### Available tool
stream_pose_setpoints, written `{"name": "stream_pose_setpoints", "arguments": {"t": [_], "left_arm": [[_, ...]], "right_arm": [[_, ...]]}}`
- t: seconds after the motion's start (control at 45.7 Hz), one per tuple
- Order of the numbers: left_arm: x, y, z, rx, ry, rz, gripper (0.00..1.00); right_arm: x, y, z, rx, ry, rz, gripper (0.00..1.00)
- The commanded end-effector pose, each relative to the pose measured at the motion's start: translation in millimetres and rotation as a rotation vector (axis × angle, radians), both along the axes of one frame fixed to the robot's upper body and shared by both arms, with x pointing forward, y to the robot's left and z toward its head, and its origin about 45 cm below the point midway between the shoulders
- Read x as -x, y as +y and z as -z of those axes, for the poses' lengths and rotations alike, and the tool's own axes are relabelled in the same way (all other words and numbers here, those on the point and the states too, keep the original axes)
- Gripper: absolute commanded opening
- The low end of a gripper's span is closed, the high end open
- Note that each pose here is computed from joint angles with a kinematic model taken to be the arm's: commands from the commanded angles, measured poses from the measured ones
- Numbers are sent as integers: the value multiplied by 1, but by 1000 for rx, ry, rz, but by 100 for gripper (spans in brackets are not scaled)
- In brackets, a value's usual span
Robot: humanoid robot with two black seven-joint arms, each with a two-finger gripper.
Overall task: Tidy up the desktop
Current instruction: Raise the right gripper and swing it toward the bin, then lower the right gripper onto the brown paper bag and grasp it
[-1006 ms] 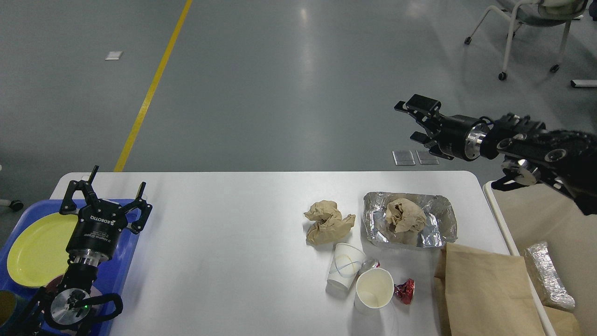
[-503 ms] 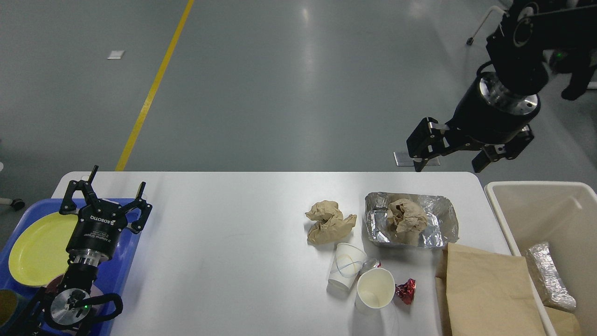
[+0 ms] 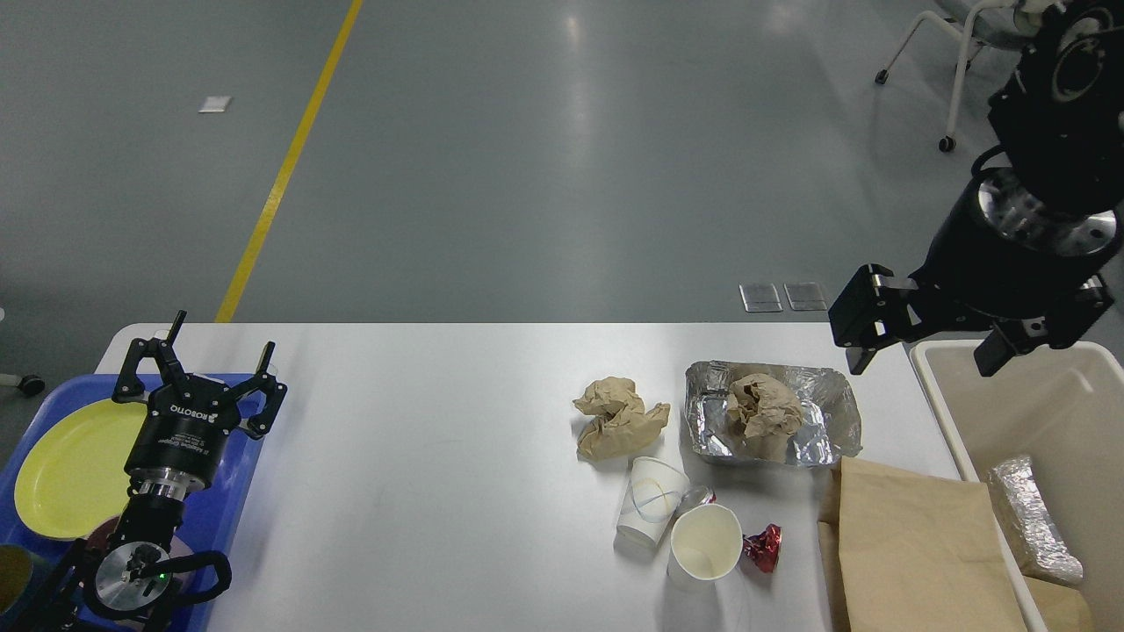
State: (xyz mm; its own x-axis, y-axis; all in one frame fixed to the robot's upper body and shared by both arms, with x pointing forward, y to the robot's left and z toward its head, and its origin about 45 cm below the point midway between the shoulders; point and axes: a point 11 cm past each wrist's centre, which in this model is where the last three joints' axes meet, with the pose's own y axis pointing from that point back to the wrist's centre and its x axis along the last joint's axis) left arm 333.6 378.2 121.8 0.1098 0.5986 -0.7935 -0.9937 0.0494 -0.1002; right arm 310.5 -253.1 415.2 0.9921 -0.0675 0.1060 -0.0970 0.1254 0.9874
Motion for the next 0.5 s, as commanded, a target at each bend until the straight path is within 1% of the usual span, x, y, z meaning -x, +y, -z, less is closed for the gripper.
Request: {"name": "stream_pose_setpoints", "arguments": {"t": [0.0,0.087,0.131,0.24,0.328,0.394,0.481], "left_arm": [[0,0,0,0,1,0,96],[0,0,0,0,0,-1,96],[0,0,0,0,0,-1,96],[0,0,0,0,0,-1,96],[0,0,0,0,0,-1,96],[0,0,0,0,0,-1,96],[0,0,0,0,0,-1,96]], "right_arm": [[0,-32,2,4,0,91,100],[5,-59,18,-38,29,178,100],[10,-68,28,-61,55,206,98],[21,-93,53,-122,83,265,98],[23,-114,82,-106,41,274,98],[25,-118,104,-123,9,256,99],[33,-120,138,-135,20,208,98]]}}
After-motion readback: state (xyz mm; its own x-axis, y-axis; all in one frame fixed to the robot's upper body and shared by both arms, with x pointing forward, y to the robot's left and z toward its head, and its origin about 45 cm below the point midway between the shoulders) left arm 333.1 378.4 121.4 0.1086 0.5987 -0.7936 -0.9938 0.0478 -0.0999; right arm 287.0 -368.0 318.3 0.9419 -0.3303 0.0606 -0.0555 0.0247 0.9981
